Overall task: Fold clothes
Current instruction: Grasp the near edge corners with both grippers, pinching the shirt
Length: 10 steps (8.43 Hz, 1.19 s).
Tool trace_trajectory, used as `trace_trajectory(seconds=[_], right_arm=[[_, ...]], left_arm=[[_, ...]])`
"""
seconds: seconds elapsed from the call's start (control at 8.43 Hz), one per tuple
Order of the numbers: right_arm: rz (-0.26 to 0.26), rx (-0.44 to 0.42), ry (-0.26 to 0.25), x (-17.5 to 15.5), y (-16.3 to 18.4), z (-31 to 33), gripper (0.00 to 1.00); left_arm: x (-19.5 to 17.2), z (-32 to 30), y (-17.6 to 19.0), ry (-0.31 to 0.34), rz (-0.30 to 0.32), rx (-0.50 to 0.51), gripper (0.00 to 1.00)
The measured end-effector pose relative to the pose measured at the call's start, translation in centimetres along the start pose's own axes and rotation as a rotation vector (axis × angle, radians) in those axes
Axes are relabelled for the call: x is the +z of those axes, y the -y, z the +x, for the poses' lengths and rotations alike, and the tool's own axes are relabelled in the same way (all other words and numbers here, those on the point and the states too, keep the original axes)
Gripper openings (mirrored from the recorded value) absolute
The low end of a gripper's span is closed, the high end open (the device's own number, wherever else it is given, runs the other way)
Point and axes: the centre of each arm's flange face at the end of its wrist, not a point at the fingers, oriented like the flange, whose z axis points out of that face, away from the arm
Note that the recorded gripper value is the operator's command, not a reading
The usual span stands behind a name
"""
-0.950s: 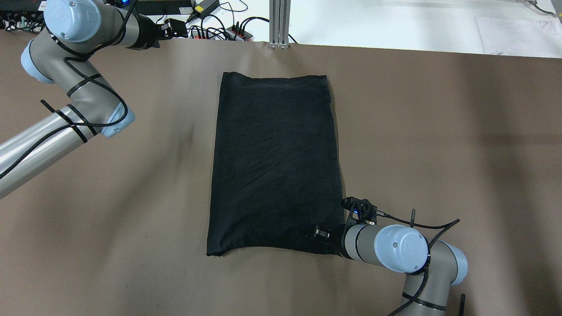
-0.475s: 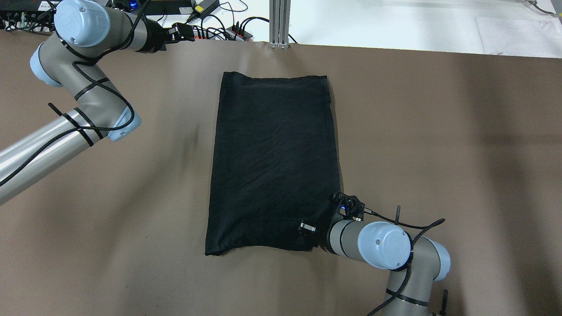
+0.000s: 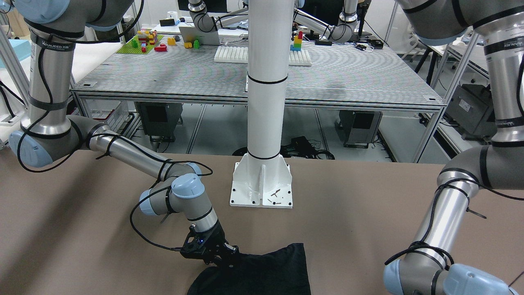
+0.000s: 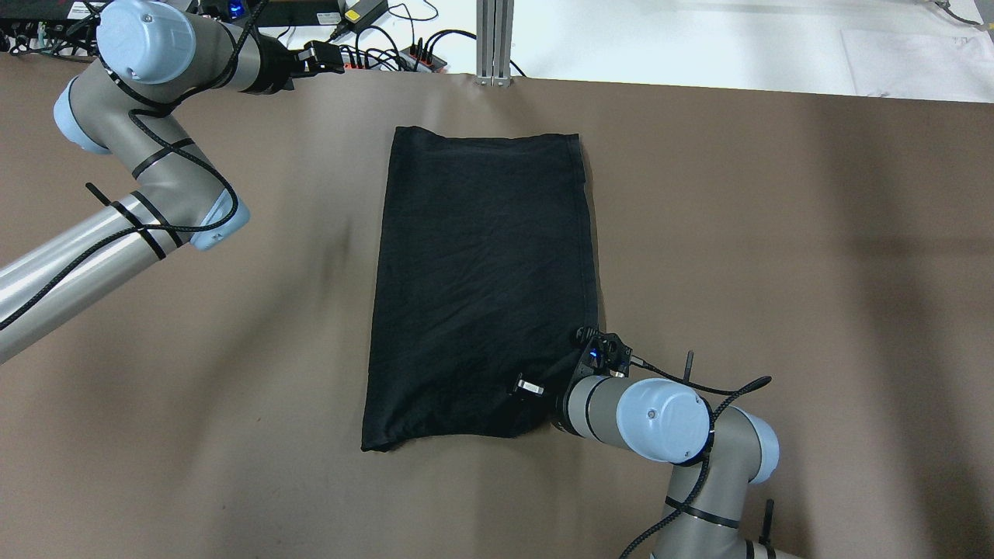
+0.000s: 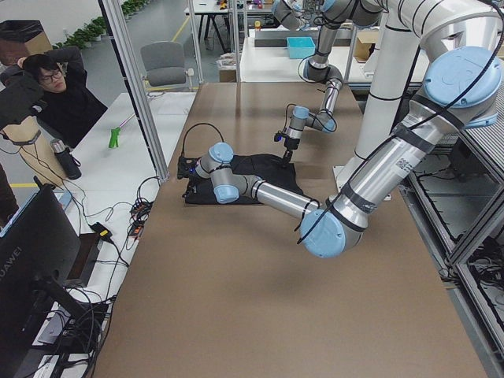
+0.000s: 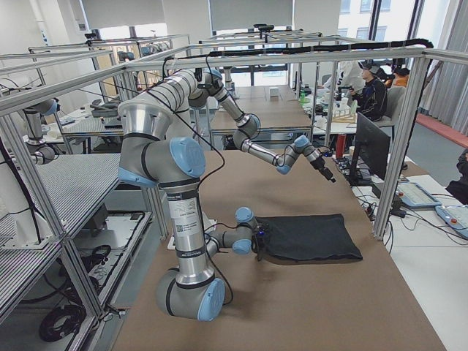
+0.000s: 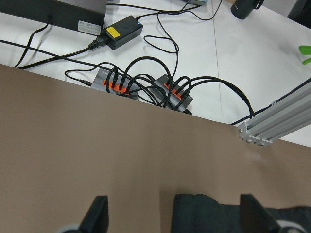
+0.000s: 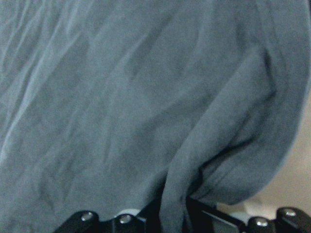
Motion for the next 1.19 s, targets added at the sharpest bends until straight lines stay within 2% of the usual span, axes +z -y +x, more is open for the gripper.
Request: trace_trajectory(seconds=[0.36,0.59,0.71,0.95,1.19], right_arm=[[-0.010,0.003,0.068,-3.3,0.6,-2.3,0.00],[-0.019,-0.006,0.077,-3.9,0.7,-2.4,0.00],[-0.021,-0.011,0.078,-4.0,0.8,-2.4,0.00],[-0.019,-0.014,0.079,-4.2,1.0,-2.2,0.00],[-0.018,-0.016,0.077,-4.2,1.0,-2.1,0.00]], left_arm=[[0.2,-0.4,0.0,0.008,-0.002,-0.003,0.95],[-0.1,-0.4,-0.3,-0.005,-0.016,-0.036,0.95],[-0.2,0.0,-2.2,-0.043,-0.058,-0.097,0.95],[-2.3,3.5,-9.0,-0.161,-0.167,-0.253,0.95],[-4.9,5.7,-17.7,-0.218,-0.205,-0.356,0.95]])
